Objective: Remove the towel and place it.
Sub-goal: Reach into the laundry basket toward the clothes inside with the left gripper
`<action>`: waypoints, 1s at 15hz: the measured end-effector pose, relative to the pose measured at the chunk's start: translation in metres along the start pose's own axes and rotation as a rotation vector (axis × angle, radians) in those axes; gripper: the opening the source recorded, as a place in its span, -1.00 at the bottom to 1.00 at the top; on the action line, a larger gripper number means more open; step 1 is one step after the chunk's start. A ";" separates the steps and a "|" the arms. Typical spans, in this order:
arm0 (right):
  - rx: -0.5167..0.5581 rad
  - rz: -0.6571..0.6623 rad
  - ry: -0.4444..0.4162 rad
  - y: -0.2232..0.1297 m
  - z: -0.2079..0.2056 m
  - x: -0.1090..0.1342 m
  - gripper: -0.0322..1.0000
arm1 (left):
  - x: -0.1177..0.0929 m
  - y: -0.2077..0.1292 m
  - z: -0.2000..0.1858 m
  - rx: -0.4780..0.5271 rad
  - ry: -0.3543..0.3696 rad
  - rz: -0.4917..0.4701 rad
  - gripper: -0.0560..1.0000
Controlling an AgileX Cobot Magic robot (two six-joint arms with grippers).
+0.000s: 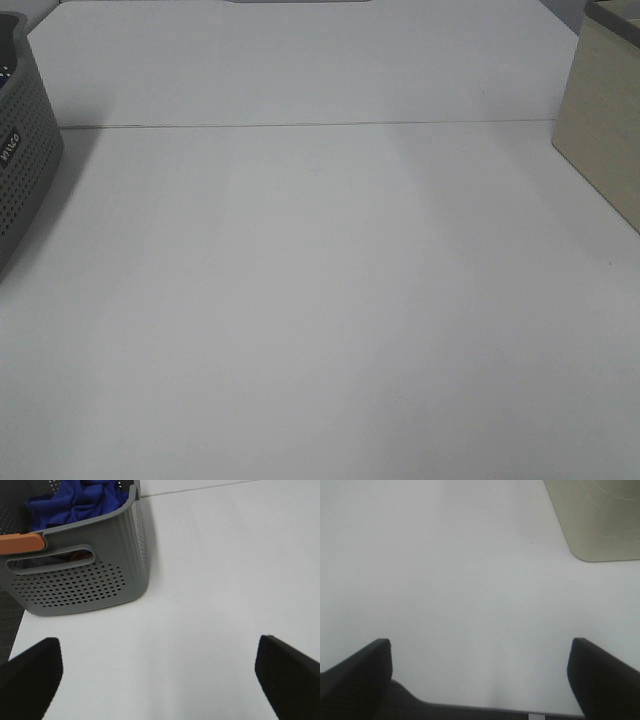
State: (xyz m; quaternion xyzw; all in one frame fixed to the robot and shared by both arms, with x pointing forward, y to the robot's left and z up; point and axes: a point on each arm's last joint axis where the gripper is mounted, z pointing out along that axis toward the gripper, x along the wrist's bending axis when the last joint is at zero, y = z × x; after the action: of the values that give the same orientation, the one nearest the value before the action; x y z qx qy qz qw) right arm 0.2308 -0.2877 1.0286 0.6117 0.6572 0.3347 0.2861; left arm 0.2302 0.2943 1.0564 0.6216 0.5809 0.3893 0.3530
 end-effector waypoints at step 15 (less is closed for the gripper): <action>0.000 0.000 0.001 0.000 0.000 0.000 0.85 | 0.024 0.147 0.053 0.261 -0.063 0.472 0.98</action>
State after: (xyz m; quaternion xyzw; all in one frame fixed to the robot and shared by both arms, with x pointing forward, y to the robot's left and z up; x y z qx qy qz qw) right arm 0.2308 -0.2876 1.0286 0.6116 0.6573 0.3351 0.2858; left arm 0.3435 0.3078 1.1655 0.7919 0.4537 0.3631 0.1875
